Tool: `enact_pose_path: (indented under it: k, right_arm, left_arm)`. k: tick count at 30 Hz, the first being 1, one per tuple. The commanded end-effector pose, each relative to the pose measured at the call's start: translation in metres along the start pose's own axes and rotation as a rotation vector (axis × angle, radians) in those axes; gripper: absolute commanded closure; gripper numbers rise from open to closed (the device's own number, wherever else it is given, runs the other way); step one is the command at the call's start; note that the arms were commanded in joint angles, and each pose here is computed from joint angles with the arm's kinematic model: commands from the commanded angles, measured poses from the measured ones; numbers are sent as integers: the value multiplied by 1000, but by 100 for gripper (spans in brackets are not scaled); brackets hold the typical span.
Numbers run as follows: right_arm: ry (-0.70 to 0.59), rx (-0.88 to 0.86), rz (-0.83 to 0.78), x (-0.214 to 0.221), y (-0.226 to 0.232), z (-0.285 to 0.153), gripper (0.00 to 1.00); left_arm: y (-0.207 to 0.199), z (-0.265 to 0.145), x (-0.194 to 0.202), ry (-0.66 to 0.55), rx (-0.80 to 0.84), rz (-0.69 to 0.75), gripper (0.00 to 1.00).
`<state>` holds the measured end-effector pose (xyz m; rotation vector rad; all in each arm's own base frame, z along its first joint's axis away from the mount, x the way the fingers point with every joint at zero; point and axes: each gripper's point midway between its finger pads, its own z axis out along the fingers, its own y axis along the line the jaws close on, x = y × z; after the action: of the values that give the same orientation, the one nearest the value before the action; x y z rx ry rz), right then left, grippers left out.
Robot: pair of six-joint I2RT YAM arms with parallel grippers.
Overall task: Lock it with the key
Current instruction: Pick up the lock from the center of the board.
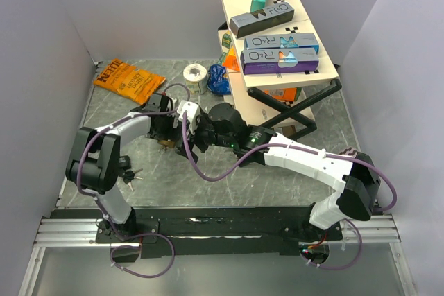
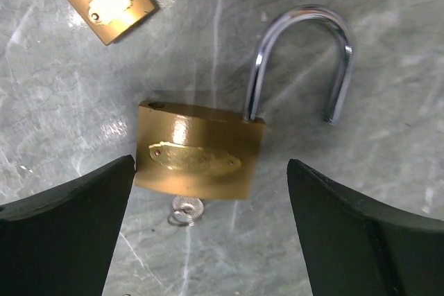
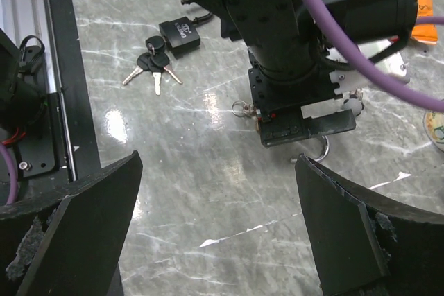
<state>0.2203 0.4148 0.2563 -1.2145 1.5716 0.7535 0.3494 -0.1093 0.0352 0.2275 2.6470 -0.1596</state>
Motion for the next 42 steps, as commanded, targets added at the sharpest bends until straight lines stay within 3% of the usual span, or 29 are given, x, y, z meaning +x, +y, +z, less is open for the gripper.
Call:
enact_pose_path:
  k: [1, 10, 13, 19, 23, 24, 28, 32, 42]
  right_arm:
    - [-48, -3, 18, -20, -1, -1, 0]
    - [-43, 1, 21, -16, 0, -1, 0]
    - [-39, 8, 23, -15, -2, -1, 0]
    - [-39, 10, 28, -15, -3, 0, 0]
    - [-39, 11, 40, -15, -3, 2, 0]
    - [-40, 15, 51, -15, -4, 3, 0]
    - [-47, 52, 101, -19, -10, 7, 0]
    - [-67, 92, 160, -25, -16, 12, 0]
    - [-111, 153, 286, -50, -31, 38, 2]
  left_arm:
    - [7, 8, -12, -24, -61, 21, 4]
    - [9, 22, -8, 7, -72, 41, 1]
    - [4, 24, -6, 17, -57, 47, 7]
    - [-3, 22, 1, 44, -47, 55, 26]
    - [-9, 12, 0, 44, -22, 29, 56]
    - [-8, 8, 0, 46, -20, 6, 60]
    - [-11, -30, -32, -59, 76, -103, 73]
    - [-4, -74, -62, -171, 160, -230, 99]
    - [10, -171, -96, -395, 402, -518, 99]
